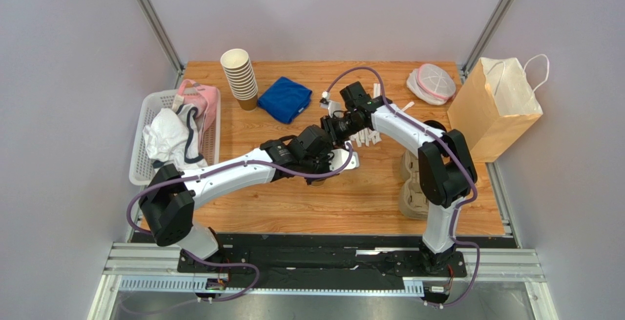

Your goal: Pack the takeout coffee

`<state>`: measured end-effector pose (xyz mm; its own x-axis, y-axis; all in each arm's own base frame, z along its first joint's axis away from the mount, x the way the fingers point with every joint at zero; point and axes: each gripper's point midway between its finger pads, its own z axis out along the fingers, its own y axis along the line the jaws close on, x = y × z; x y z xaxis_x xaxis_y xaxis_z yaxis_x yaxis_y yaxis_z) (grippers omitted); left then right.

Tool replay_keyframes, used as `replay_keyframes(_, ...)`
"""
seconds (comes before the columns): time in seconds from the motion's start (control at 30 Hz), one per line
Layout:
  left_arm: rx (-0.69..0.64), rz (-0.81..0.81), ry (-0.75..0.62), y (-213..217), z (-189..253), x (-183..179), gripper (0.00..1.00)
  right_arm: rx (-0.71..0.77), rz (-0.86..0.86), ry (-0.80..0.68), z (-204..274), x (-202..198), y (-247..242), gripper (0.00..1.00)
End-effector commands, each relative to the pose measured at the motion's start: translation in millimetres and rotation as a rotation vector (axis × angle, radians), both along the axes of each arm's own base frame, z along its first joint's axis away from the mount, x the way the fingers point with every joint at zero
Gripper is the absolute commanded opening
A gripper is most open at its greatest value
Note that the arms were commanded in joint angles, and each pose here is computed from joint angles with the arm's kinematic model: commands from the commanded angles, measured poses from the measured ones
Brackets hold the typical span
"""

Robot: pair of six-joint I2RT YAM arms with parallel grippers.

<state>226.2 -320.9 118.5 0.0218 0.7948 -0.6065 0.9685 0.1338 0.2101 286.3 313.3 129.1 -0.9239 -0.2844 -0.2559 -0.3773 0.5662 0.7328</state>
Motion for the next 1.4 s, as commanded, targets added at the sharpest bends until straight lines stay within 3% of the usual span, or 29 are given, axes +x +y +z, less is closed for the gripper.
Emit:
replay_keyframes(0.0,0.177,-0.01,0.097,38,-49,-22,0.02,-0.036,0.028,-0.025,-10,-2,2,0.24)
replay_keyframes(1.37,0.363,-0.03,0.245,75,-114,-39,0.0,-0.1,0.043,0.083,-59,-8,1,0.17)
